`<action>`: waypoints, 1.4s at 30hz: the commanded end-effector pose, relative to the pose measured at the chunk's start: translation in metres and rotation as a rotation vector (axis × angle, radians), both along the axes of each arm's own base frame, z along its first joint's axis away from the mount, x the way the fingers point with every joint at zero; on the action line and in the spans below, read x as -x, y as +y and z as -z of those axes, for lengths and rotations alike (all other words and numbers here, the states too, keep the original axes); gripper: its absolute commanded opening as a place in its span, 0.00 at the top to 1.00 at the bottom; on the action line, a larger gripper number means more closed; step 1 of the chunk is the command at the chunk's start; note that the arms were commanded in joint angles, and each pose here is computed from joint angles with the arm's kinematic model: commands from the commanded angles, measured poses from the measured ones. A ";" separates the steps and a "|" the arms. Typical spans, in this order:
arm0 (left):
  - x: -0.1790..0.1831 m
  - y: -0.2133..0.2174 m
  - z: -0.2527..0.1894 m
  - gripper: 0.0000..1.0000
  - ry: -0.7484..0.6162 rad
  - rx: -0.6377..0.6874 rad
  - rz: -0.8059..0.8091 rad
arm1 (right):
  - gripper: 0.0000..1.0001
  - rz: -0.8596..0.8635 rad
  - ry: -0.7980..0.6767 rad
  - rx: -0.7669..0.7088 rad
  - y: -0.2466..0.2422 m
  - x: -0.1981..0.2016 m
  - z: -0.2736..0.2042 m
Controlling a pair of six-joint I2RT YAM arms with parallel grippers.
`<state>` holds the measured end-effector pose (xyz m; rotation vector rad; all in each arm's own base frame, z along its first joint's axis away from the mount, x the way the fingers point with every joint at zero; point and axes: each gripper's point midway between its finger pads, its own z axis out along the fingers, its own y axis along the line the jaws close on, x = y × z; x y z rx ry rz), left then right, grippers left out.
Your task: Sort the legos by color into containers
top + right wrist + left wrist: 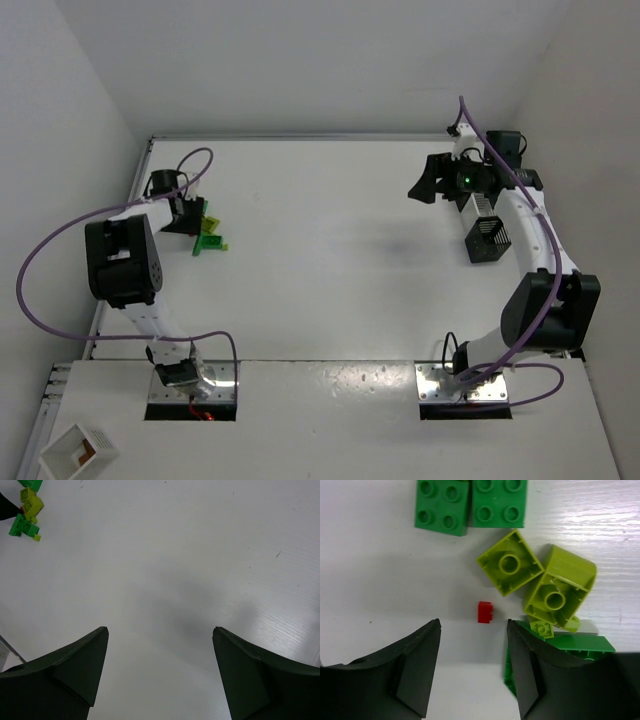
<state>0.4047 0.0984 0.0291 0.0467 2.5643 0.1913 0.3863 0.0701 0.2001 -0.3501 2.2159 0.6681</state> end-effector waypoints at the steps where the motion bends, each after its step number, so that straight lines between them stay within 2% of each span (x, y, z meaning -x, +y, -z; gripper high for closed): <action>1: -0.019 -0.009 -0.010 0.39 -0.048 0.000 0.017 | 0.15 0.003 -0.034 0.000 0.001 -0.003 -0.008; 6: -0.016 -0.027 -0.006 0.35 -0.043 0.037 0.065 | 0.15 0.003 -0.016 -0.002 0.001 -0.002 -0.003; 9: -0.016 -0.022 -0.011 0.35 -0.050 0.010 0.048 | 0.15 0.003 -0.016 -0.002 0.001 -0.005 -0.003; 14: -0.016 -0.008 -0.015 0.43 -0.056 -0.014 0.002 | 0.16 -0.005 -0.007 -0.010 0.002 -0.002 -0.001; 21: -0.022 -0.001 -0.010 0.47 -0.047 -0.021 -0.012 | 0.18 0.030 0.042 0.022 -0.005 -0.004 0.009; 29: -0.025 0.001 0.005 0.66 -0.012 0.015 -0.011 | 0.19 0.044 0.101 0.034 -0.008 -0.006 0.020; 38: -0.023 -0.003 0.010 0.67 0.003 0.034 -0.001 | 0.19 0.038 0.134 0.037 -0.009 -0.006 0.026; 42: -0.016 -0.006 0.017 0.64 0.022 0.047 0.005 | 0.19 0.032 0.143 0.029 -0.007 -0.007 0.027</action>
